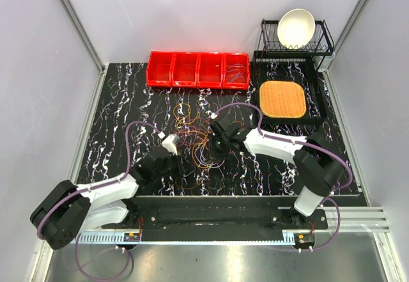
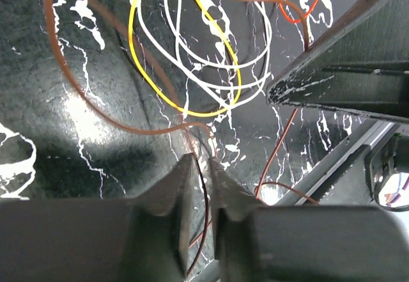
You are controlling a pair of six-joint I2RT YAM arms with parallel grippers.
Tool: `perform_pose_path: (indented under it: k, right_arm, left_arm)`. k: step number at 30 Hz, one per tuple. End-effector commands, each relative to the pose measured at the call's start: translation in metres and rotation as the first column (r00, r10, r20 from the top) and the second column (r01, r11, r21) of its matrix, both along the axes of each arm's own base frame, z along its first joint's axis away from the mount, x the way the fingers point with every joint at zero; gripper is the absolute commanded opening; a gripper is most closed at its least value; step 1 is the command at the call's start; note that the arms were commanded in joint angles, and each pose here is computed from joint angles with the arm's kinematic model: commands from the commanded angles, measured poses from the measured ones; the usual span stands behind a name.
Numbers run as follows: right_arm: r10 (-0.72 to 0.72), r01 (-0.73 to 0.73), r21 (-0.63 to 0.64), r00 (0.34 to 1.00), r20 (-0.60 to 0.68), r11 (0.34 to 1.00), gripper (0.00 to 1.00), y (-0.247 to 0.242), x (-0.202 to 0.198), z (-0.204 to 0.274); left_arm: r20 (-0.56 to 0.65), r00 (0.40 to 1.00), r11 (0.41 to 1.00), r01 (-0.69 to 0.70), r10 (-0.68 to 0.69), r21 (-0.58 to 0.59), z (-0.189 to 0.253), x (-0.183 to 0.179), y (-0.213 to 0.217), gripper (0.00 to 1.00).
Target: Untangle the cables
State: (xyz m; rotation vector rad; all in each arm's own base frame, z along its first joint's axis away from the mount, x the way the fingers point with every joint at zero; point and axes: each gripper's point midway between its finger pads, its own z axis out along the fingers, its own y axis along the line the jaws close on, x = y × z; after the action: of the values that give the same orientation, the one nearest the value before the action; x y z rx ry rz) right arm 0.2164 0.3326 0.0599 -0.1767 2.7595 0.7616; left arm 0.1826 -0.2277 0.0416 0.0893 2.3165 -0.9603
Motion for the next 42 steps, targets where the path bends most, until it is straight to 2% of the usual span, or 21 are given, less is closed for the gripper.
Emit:
perform_pose_path:
  k: [1, 5, 12, 18, 20, 24, 28, 31, 36, 42]
  right_arm:
    - [-0.003, 0.003, 0.011, 0.999, 0.032, 1.0, 0.0, 0.007, 0.006, 0.0]
    - [-0.001, 0.001, 0.005, 1.0, 0.029, 1.0, 0.0, 0.005, 0.004, -0.004]
    - [0.027, -0.027, 0.056, 1.0, 0.002, 0.998, 0.0, 0.013, -0.004, -0.007]
    - [0.025, -0.026, 0.079, 1.0, 0.013, 0.997, 0.0, 0.021, 0.003, -0.002]
    - [0.025, -0.027, 0.091, 0.999, 0.023, 0.995, 0.0, 0.026, 0.007, 0.003]
    - [0.024, -0.027, 0.098, 0.999, 0.031, 0.995, 0.0, 0.034, 0.014, 0.005]
    - [0.031, -0.035, 0.101, 0.999, 0.039, 0.994, 0.0, 0.041, 0.017, 0.007]
    - [0.04, -0.043, 0.102, 0.999, 0.031, 0.994, 0.0, 0.044, 0.014, 0.005]
    - [0.033, -0.035, 0.088, 0.999, 0.017, 0.995, 0.0, 0.049, 0.007, -0.001]
    - [-0.001, 0.002, 0.068, 1.0, -0.008, 0.998, 0.0, 0.056, 0.007, -0.011]
  left_arm:
    - [0.087, 0.996, 0.996, 0.012, -0.004, -0.087, 0.019, 0.009, -0.011, 0.29]
    - [0.103, 0.995, 0.996, 0.003, 0.005, -0.086, 0.02, 0.01, -0.009, 0.36]
    - [0.099, 0.995, 0.998, -0.018, 0.024, -0.065, 0.015, 0.013, -0.006, 0.38]
    - [0.078, 0.997, 0.997, 0.016, -0.01, -0.075, 0.007, 0.011, -0.013, 0.38]
    - [0.074, 0.997, 0.996, 0.044, -0.038, -0.082, 0.006, 0.008, -0.016, 0.41]
    - [0.074, 0.996, 0.997, 0.061, -0.057, -0.056, 0.007, 0.01, -0.018, 0.53]
    - [0.083, 0.995, 0.998, 0.05, -0.047, -0.04, 0.015, 0.01, -0.014, 0.63]
    - [0.082, 0.997, 1.0, 0.004, -0.006, 0.02, 0.018, 0.014, -0.002, 0.67]
    - [0.094, 0.995, 0.998, -0.02, 0.014, 0.066, 0.028, 0.017, 0.006, 0.68]
    - [0.039, 0.999, 0.988, -0.026, 0.02, 0.153, 0.005, 0.008, 0.02, 0.68]
